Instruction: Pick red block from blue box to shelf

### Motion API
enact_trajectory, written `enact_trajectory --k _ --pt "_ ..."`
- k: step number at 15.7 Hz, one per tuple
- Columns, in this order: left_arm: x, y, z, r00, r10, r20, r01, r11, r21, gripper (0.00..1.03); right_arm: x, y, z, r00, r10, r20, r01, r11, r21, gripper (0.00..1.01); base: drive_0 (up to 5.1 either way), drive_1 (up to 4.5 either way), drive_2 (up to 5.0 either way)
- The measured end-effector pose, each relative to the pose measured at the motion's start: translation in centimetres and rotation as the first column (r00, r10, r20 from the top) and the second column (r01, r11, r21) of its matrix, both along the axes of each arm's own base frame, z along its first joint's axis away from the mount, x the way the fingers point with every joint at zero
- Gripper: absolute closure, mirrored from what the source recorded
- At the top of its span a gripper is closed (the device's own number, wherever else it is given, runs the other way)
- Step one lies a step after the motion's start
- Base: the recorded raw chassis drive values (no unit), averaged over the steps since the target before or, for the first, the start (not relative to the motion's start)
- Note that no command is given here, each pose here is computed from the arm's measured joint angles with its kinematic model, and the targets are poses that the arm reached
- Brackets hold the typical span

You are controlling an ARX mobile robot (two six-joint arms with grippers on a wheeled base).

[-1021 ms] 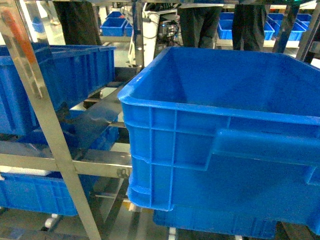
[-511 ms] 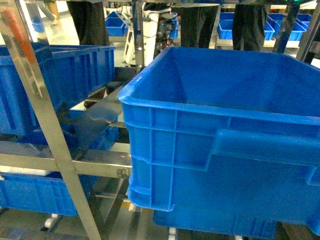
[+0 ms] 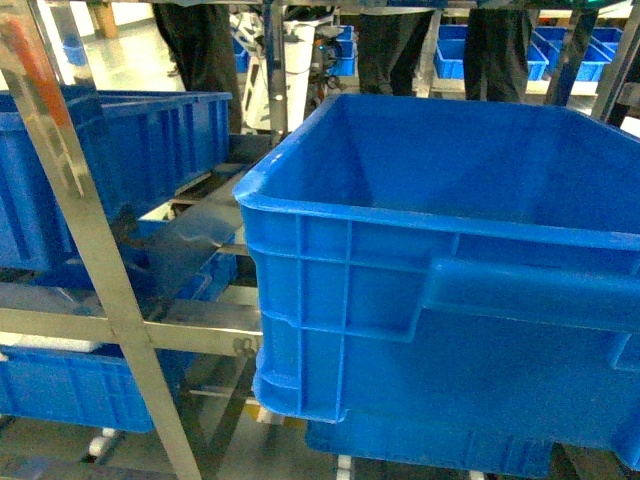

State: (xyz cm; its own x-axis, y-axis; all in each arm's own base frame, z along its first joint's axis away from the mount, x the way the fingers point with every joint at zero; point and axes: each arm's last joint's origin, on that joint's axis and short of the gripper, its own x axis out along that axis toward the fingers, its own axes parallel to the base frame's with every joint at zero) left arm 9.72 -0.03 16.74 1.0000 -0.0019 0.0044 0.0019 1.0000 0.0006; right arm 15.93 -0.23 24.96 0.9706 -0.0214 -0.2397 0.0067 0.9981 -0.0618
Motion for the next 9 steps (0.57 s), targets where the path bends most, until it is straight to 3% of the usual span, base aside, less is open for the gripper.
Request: enact_trajectory --k 3,5,8,9 --pt "0.0 0.0 0.0 1.000 0.000 0.000 0.000 1.0000 0.000 0.05 0.1 0.0 0.1 1.000 0.002 0.013 -0.002 1.0000 -0.003 0.73 0.0 0.00 0.0" --pt "0.0 0.0 0.0 1.000 0.000 0.000 0.000 1.0000 0.000 0.05 1.4 0.6 0.9 0.999 0.030 0.012 -0.030 0.9995 0.009 0.73 0.0 0.00 0.0" --pt "0.0 0.0 0.0 1.000 0.000 0.000 0.000 1.0000 0.000 0.05 5.6 1.7 2.9 0.997 0.074 -0.014 -0.073 0.9939 0.083 0.73 0.0 0.00 0.0" --pt "0.0 0.0 0.0 1.000 0.000 0.000 0.000 1.0000 0.000 0.05 7.0 2.3 2.9 0.992 0.111 -0.055 -0.105 0.9881 0.113 0.73 0.0 0.00 0.0"
